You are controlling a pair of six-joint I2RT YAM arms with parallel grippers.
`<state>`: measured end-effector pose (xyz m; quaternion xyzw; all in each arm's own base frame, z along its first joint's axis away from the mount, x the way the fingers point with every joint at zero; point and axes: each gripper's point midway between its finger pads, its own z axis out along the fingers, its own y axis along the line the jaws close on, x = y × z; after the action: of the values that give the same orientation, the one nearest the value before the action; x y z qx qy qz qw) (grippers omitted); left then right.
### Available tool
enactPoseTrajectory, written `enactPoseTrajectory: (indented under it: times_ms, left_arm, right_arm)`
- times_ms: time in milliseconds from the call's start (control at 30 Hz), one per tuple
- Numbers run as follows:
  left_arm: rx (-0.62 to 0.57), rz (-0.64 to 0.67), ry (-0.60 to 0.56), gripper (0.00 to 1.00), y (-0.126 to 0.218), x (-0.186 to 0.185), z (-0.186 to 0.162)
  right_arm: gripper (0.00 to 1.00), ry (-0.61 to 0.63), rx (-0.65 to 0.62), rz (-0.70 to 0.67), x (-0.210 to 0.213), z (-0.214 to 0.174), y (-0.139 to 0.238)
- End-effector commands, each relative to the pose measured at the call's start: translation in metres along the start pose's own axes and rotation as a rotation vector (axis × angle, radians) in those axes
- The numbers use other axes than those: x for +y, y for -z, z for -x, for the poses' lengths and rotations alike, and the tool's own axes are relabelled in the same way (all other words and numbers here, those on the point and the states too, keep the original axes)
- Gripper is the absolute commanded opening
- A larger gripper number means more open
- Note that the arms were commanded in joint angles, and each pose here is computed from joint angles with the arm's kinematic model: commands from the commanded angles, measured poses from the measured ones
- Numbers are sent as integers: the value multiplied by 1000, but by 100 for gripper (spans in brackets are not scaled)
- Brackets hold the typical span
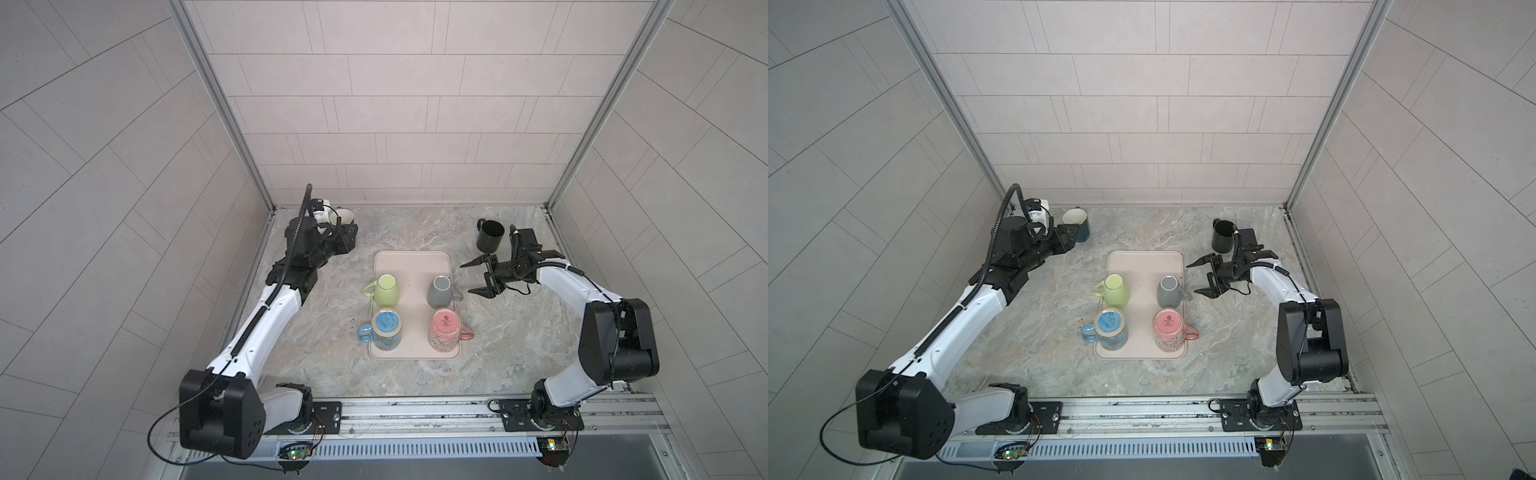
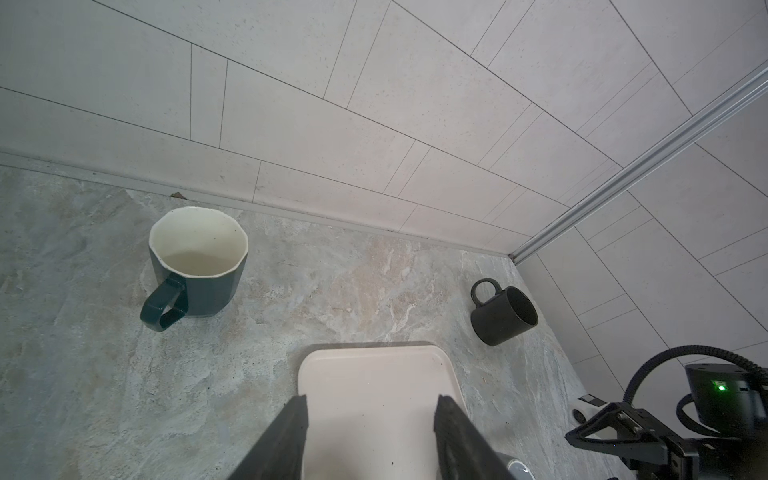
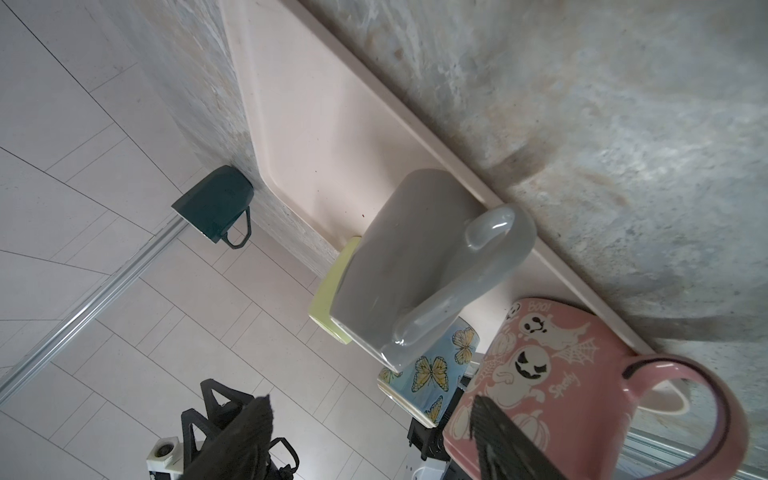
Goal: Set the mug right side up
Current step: 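Move the right gripper toward the grey mug lying on the tray, then lower the right gripper onto the grey mug's handle and close it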
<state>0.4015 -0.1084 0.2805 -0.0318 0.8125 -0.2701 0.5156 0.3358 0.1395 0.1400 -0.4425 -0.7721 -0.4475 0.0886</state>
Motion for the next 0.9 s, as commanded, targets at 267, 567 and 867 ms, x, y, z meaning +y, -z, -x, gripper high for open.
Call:
enactPoseTrajectory:
  times_ms: [267,567,867]
  left_arm:
    - [-14,-7,30,55,-9,0,15]
    - [-9,-3,33,55,-10,2,14]
    - [-5,2,35,55,-11,5,12]
  right_arm:
    - [77,-132,17,-5,-21,3,-13]
    - [72,-166,37,-15,-26,8,-36]
    - [70,-189,39,-8,-25,15,-48]
